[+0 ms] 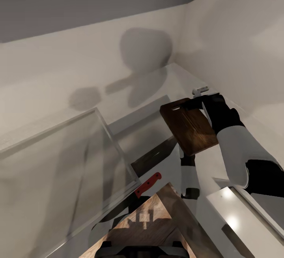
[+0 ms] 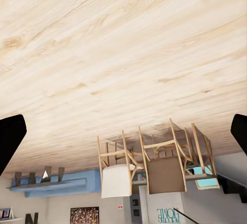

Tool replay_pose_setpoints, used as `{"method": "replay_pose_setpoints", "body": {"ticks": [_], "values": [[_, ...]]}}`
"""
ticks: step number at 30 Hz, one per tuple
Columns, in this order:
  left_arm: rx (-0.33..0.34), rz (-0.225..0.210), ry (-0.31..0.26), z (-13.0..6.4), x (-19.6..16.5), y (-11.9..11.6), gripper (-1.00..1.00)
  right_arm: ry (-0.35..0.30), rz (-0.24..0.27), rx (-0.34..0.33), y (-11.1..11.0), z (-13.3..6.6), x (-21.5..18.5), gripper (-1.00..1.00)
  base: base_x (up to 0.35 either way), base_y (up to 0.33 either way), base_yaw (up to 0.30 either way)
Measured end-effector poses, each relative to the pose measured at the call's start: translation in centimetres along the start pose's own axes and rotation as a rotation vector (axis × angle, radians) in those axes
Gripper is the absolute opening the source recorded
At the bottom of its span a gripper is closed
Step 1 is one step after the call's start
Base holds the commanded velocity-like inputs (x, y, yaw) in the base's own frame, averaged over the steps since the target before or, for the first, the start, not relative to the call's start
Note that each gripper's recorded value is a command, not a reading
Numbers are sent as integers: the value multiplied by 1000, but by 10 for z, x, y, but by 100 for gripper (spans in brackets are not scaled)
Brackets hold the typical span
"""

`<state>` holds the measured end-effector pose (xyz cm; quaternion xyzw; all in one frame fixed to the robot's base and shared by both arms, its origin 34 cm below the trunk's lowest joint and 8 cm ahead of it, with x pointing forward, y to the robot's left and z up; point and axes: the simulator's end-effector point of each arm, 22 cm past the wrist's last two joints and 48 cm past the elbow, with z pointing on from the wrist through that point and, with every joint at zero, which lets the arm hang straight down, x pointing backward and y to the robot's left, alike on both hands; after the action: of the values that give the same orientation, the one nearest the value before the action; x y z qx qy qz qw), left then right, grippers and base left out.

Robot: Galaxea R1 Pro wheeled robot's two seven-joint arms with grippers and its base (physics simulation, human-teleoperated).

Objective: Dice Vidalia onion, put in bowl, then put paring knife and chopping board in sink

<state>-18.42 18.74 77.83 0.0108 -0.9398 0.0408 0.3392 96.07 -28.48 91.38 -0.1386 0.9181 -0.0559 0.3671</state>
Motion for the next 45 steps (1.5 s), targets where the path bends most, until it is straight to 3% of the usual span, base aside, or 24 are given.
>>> {"method": "replay_pose_setpoints", "body": {"ticks": [36,45], "values": [[-2,4,-40,3,-15,2,100,-34,13,-7,-2,-22,-23,-100,-1,0,-4],[-2,5,-53,4,-20,2,100,-47,13,-2,-4,-30,-32,-100,-202,0,0]]}}
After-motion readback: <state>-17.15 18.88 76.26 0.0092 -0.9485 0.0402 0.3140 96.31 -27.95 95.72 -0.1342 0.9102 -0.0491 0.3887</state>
